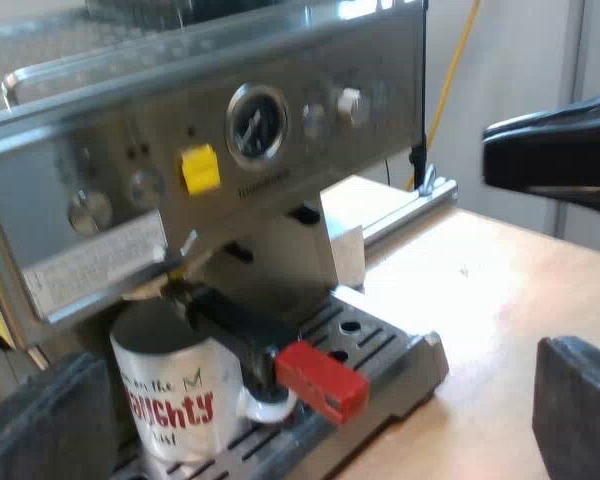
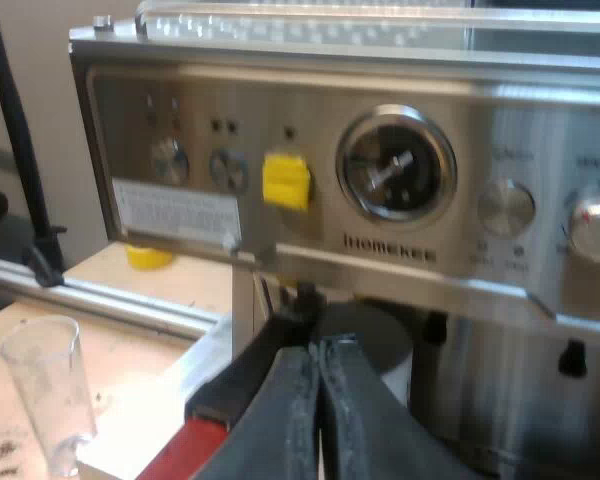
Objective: Place mug into machine
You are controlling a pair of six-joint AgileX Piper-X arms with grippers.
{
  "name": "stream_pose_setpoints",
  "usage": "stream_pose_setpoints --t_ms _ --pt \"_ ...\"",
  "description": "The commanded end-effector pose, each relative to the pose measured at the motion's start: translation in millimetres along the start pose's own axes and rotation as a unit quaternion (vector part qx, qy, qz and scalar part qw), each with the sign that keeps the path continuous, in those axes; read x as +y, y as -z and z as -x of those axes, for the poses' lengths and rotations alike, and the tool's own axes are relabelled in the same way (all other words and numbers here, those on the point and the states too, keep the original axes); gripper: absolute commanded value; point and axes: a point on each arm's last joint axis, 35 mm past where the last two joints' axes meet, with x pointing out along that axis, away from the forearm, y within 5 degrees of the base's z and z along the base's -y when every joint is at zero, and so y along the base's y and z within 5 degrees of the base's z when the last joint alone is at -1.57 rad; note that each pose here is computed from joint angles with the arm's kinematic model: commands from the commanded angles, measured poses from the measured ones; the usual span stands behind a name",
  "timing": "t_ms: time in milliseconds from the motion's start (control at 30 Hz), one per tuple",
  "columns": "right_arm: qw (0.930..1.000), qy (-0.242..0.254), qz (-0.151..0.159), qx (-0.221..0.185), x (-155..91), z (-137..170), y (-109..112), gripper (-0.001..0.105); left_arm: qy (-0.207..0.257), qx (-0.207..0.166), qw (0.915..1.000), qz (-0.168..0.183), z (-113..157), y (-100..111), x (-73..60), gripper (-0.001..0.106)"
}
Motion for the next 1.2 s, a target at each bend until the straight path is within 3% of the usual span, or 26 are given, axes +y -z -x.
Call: stream_pose_setpoints --t_ms 33,367,667,1200 --pt "0.9999 0.014 0.005 0.002 3.5 -4.5 -6.2 0.0 0.006 -0.01 0.9999 -0.005 6.4 -10.0 -3.1 0.085" --pt "0.9993 0.027 0.015 0.022 34.8 -56.5 -21.5 0.0 0.006 -0.013 0.9999 -0.005 7.0 -11.1 -3.4 0.085" --pt "0.9992 0.027 -0.011 0.029 36.2 -99.2 -23.5 0.0 0.006 -0.013 0.9999 -0.005 7.0 -11.1 -3.4 0.085" --pt "0.9945 0.088 -0.007 0.058 24.9 -149.0 -12.3 0.0 0.006 -0.013 0.9999 -0.005 7.0 -11.1 -3.4 0.085"
